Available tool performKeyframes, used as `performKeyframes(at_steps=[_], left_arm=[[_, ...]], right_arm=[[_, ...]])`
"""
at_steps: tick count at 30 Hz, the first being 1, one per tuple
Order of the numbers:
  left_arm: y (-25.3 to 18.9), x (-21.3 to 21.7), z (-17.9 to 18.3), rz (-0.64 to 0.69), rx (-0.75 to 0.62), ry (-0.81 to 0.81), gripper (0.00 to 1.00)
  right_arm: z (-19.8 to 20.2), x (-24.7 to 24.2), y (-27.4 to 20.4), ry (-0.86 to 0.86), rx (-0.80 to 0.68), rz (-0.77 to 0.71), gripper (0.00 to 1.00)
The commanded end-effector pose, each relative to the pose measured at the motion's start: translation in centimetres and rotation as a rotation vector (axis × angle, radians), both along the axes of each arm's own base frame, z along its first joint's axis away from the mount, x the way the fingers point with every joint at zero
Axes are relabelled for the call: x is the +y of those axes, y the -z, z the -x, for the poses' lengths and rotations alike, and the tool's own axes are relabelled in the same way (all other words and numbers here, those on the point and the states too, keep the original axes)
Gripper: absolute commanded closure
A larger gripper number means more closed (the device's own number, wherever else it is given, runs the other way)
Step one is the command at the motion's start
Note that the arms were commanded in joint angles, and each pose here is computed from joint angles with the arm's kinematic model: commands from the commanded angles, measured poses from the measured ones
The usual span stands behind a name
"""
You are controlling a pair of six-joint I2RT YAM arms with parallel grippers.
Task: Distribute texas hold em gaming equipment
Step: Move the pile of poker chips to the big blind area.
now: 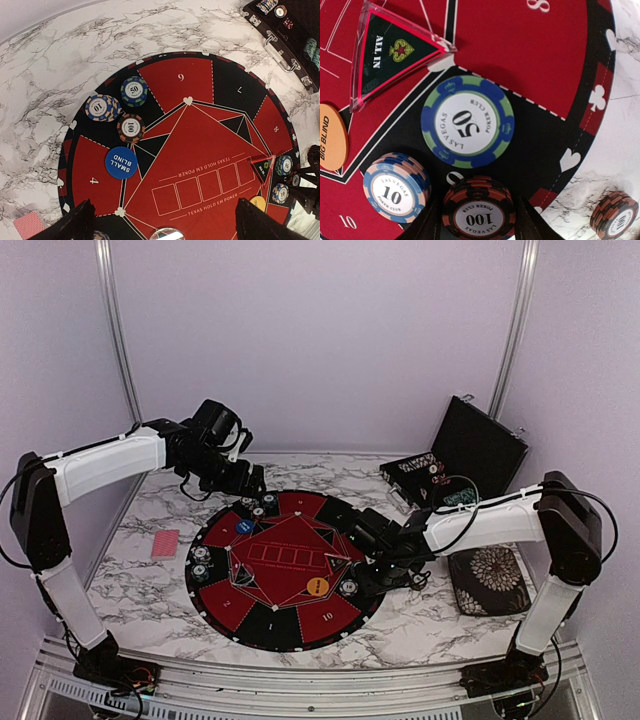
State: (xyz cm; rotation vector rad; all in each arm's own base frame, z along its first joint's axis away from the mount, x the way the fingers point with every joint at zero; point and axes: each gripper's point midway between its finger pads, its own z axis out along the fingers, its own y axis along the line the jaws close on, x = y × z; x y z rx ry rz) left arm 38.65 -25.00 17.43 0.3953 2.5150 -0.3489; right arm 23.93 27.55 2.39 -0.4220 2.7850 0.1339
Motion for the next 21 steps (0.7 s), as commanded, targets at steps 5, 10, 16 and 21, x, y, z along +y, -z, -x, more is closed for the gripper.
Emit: performKeyframes(at_steps=[5,10,16,21], left_arm=[[0.6,-0.3,0.0,0.004,0.007,0.017,0.01],[0.7,-0.4,0.0,0.005,0.012,0.019,0.01],[0.6,-0.4,0.0,0.007,0.010,0.019,0.01],[0.5,-0.4,0.1,0.008,0.009,0.019,0.01]], right_arm=[[0.0,0.6,-1.0,0.004,-0.016,-0.026,0.50],[-0.2,0.4,-1.9,0.010,-0.032,-0.025,0.50],[-0.5,0.4,-3.5,0.012,-0.061,-0.034,0.49],[-0.9,0.1,-5.0,0.021,-0.090,-0.038,0.49]])
